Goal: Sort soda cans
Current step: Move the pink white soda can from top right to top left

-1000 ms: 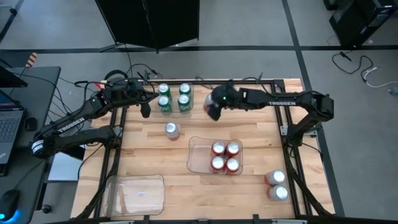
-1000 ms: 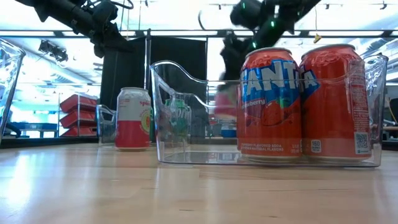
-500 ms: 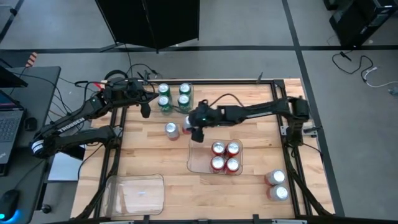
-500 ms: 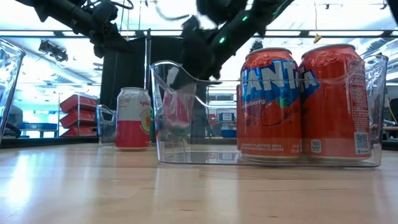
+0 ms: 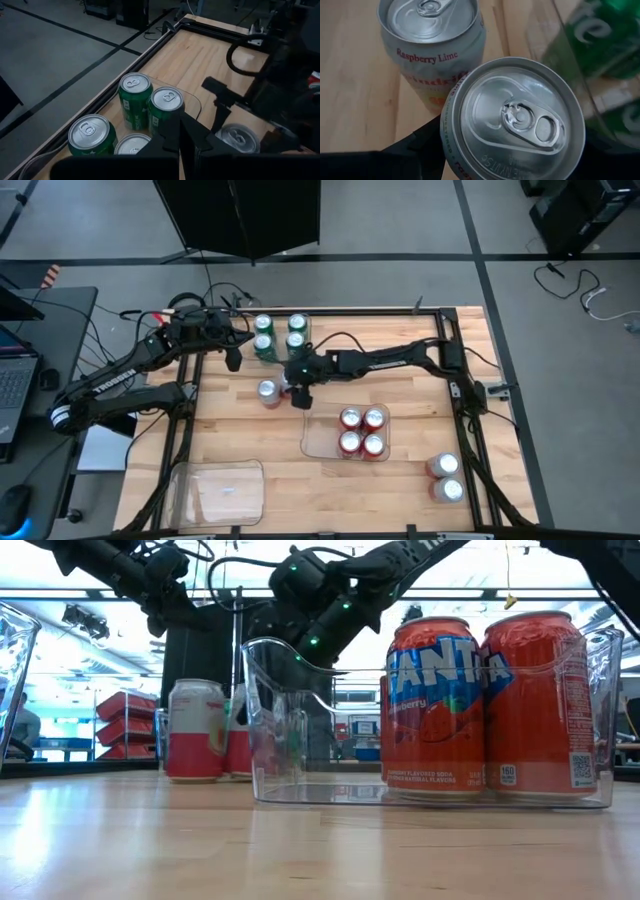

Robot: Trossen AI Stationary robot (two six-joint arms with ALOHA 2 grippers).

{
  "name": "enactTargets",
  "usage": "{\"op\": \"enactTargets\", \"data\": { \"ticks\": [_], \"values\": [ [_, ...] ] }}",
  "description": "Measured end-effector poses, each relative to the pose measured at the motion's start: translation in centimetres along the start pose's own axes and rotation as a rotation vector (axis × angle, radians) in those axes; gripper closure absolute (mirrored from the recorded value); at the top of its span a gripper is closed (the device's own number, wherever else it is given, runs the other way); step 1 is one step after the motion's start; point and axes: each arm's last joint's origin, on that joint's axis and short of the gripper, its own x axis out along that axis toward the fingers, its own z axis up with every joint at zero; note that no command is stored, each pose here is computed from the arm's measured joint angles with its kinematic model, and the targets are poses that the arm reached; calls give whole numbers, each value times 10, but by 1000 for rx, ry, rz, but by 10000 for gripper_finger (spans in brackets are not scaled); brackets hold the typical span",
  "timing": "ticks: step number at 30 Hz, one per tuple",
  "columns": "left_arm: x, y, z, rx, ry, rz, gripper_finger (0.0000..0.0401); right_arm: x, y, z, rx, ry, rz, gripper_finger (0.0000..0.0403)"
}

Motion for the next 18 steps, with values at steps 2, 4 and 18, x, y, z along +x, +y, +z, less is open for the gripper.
{"op": "enactTargets", "data": {
  "ticks": [2, 4, 18],
  "values": [
    [0, 0, 0, 0, 1, 0, 401, 3, 4, 4, -13, -12, 25, 120],
    [0, 0, 0, 1, 1, 0, 401, 7, 9, 7, -33, -21, 39, 120],
    [0, 0, -5, -7, 50, -12, 401, 19, 25, 17, -72, -47, 118, 120]
  ]
}}
